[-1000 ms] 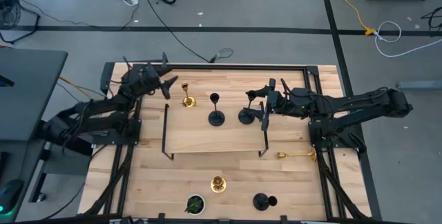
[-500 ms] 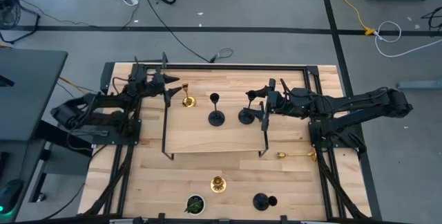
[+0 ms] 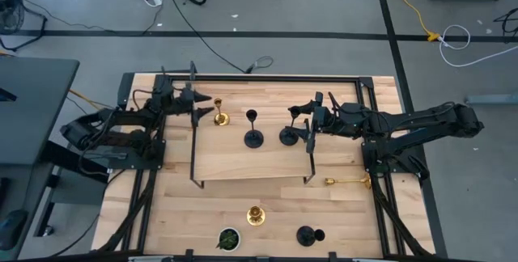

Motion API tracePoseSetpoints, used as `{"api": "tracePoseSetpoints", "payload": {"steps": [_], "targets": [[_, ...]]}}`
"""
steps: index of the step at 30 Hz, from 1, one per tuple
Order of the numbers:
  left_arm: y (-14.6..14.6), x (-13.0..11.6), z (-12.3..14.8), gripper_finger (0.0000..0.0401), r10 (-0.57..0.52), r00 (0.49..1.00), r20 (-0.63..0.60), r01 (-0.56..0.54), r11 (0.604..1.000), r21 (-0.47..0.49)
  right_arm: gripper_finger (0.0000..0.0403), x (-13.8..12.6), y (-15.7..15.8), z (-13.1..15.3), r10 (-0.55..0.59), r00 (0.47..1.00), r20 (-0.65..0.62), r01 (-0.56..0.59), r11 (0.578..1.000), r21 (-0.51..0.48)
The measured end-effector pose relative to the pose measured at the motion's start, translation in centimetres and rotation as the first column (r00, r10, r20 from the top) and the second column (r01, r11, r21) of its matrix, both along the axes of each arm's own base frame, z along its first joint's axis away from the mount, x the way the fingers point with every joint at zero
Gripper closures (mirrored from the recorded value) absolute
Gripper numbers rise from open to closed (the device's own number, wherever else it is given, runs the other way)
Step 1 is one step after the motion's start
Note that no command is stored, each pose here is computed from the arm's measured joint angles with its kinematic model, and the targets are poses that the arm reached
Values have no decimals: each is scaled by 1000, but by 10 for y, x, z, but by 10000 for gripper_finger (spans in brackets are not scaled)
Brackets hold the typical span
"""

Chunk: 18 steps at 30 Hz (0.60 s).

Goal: Pick & Place candle stick holders
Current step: Put the top gold candle holder on the shelf

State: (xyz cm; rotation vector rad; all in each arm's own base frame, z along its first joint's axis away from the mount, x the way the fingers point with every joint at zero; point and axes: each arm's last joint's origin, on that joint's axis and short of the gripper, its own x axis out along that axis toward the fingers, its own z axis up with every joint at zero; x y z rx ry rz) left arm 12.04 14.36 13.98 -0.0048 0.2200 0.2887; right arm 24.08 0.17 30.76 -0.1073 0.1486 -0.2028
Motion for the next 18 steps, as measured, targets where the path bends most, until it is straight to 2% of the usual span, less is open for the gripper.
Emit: {"api": "tracePoseSetpoints", "payload": {"steps": [18], "targets": [[0, 2, 3, 179, -60, 998, 18, 60, 998, 34, 124, 0, 0, 0, 0, 1000, 0, 0, 1000, 0]]}}
